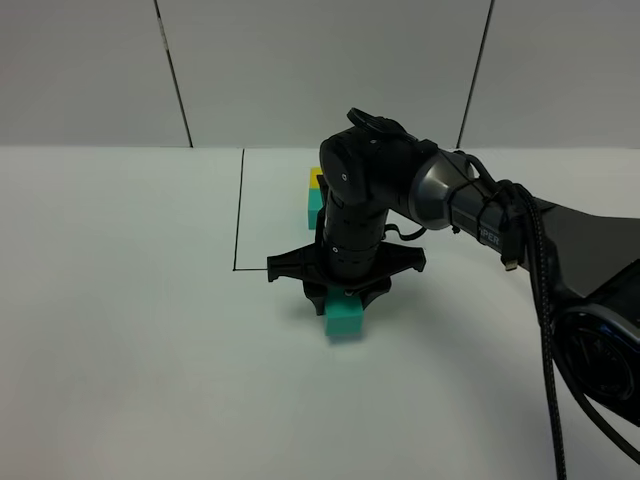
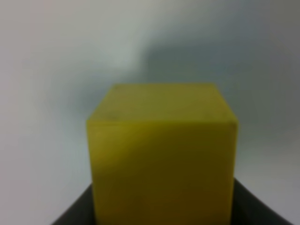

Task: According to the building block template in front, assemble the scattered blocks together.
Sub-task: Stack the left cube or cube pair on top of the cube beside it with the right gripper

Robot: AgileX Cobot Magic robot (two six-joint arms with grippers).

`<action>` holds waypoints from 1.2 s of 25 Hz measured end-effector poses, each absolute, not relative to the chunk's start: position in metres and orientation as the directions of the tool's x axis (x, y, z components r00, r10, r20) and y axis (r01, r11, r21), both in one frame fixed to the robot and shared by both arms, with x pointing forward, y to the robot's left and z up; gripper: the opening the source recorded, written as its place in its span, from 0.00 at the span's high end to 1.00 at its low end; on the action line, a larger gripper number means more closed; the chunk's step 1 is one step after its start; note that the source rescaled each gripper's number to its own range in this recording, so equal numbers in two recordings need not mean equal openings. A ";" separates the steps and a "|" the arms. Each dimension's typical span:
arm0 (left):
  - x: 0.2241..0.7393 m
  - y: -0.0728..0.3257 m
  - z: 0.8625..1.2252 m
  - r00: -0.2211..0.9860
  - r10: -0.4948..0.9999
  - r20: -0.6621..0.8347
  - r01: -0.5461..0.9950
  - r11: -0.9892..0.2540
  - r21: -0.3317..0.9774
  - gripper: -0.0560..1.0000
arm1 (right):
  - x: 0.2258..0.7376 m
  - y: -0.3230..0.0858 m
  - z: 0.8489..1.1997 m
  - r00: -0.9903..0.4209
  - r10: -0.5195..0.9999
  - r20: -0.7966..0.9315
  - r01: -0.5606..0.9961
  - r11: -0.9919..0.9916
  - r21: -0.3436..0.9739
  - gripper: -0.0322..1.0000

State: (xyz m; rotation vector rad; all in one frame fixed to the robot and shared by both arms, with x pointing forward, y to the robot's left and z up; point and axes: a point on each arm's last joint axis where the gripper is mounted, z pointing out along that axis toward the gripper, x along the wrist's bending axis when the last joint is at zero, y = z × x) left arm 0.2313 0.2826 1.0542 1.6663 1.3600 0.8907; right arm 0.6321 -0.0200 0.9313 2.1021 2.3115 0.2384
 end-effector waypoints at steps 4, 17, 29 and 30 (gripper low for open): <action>0.231 0.283 1.054 0.177 0.983 0.037 0.427 -0.111 0.897 0.09 | 0.634 -0.019 0.924 -0.100 0.990 0.100 0.988 0.087 0.126 0.96; 0.231 0.283 1.054 0.177 0.983 0.037 0.427 -0.111 0.897 0.09 | 0.636 -0.018 0.897 -0.111 0.991 0.073 0.991 0.105 0.086 0.96; 0.231 0.283 1.054 0.177 0.983 0.037 0.427 -0.111 0.897 0.09 | 0.634 -0.016 0.897 -0.098 0.990 0.099 0.994 0.091 0.066 0.62; 0.231 0.283 1.054 0.177 0.983 0.037 0.427 -0.111 0.897 0.09 | 0.634 -0.016 0.897 -0.095 0.991 0.098 0.994 0.089 0.064 0.49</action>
